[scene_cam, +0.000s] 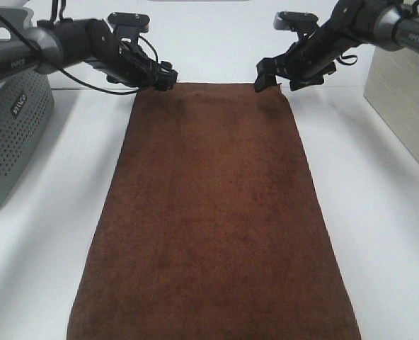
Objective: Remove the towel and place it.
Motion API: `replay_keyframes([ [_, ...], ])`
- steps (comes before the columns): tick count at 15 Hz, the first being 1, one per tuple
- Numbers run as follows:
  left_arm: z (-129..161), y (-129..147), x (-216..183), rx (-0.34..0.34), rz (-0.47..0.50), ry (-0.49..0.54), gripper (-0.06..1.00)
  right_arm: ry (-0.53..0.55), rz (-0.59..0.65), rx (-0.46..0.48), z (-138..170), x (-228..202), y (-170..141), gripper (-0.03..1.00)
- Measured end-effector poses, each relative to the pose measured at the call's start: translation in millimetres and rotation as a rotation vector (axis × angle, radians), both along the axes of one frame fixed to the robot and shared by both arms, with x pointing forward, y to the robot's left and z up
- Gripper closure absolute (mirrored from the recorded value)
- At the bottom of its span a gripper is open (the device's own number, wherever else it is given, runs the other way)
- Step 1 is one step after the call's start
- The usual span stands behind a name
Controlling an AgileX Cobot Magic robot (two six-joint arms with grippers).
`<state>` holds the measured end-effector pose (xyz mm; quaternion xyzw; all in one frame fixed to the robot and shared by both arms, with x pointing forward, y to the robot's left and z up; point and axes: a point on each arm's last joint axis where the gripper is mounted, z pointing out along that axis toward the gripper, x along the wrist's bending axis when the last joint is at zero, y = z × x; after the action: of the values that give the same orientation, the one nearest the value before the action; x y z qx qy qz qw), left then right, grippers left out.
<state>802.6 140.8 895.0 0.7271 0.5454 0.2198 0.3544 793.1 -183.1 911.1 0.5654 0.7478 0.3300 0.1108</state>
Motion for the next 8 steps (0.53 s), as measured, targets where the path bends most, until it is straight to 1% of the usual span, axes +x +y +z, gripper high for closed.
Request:
replay_keyframes([
  [2,39.8,1.2,-14.6,0.033,-0.041,0.122,0.13,0.062,0.014,-0.013,46.3,-15.3,-1.4,0.07],
  [4,80.9,4.6,-29.9,0.053,-0.057,0.187,0.12,0.054,-0.009,-0.044,103.2,-32.6,-7.7,0.06],
  [5,105.8,8.4,-38.6,0.069,-0.049,0.199,0.12,0.036,-0.023,-0.066,129.1,-41.7,-11.7,0.06],
  [6,126.8,15.4,-45.5,0.091,-0.022,0.202,0.12,0.021,-0.043,-0.075,156.0,-52.3,-17.6,0.06],
  [7,151.2,28.3,-51.9,0.109,0.031,0.187,0.12,0.016,-0.061,-0.071,180.3,-63.9,-25.7,0.06],
  [8,171.9,49.0,-56.1,0.124,0.101,0.173,0.12,0.022,-0.077,-0.074,196.7,-73.0,-36.3,0.06],
])
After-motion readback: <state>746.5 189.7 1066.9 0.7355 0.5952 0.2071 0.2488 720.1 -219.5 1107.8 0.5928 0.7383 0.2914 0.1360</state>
